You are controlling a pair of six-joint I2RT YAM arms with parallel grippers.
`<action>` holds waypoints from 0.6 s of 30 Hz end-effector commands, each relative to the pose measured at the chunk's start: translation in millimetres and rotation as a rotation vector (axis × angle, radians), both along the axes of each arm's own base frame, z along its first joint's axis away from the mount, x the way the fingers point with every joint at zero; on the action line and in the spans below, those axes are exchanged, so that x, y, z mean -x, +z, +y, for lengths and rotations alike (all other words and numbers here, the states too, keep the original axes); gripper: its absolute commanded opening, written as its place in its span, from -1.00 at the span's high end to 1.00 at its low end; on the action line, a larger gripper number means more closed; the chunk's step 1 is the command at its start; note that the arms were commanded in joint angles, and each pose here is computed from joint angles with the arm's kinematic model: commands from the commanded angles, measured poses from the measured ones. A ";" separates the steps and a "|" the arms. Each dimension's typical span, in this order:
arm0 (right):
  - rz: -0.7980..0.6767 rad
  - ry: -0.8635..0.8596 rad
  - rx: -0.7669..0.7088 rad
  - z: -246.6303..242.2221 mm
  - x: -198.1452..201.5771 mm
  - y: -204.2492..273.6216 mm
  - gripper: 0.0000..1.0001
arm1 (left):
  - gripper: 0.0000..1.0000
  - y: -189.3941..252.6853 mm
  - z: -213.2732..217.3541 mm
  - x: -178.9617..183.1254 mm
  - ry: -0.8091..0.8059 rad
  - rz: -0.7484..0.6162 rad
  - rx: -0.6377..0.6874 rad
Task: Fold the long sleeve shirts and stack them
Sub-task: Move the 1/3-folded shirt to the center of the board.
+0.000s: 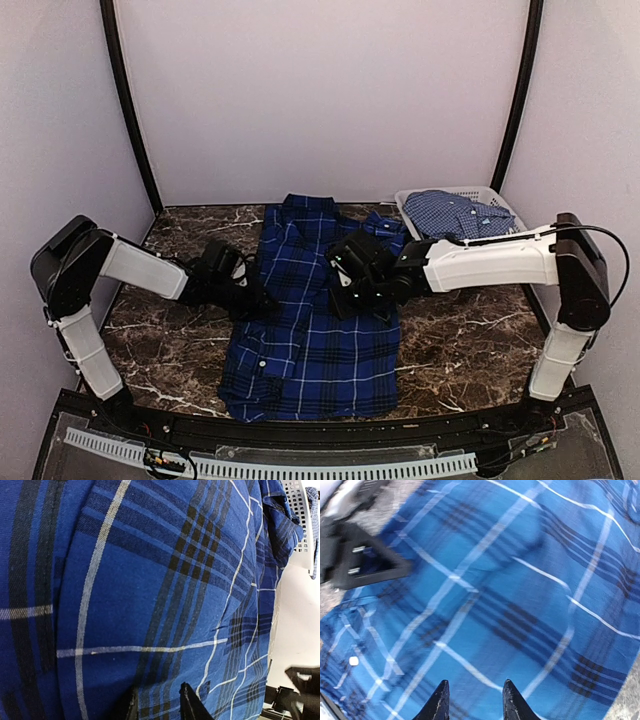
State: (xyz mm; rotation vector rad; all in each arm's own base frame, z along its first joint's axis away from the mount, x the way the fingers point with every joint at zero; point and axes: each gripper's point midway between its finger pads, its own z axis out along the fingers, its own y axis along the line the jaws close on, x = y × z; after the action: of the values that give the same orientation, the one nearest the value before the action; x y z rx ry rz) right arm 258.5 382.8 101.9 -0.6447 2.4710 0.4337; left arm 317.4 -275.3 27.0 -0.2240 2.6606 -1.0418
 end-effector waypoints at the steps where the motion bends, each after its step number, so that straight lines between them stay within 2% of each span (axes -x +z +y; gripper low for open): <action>1: -0.013 -0.065 -0.060 -13.0 -14.8 9.8 0.32 | 0.45 -30.2 47.7 31.8 0.089 0.076 -0.168; 9: -0.012 -0.090 -0.070 -20.1 -37.8 5.9 0.32 | 0.44 -36.5 89.7 71.4 0.109 0.100 -0.278; 13: -0.017 -0.074 -0.100 -4.3 -56.2 8.4 0.32 | 0.45 -24.7 87.7 78.9 0.100 0.090 -0.232; 18: -0.114 -0.045 -0.124 34.3 -104.1 33.4 0.31 | 0.46 -11.2 83.8 78.6 0.081 0.065 -0.207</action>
State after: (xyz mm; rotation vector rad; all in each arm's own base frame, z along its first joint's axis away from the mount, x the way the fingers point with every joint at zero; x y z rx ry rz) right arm 323.0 384.2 105.5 -0.5237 2.4558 0.4702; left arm 258.0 -206.6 25.6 -0.3188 2.6862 -0.8150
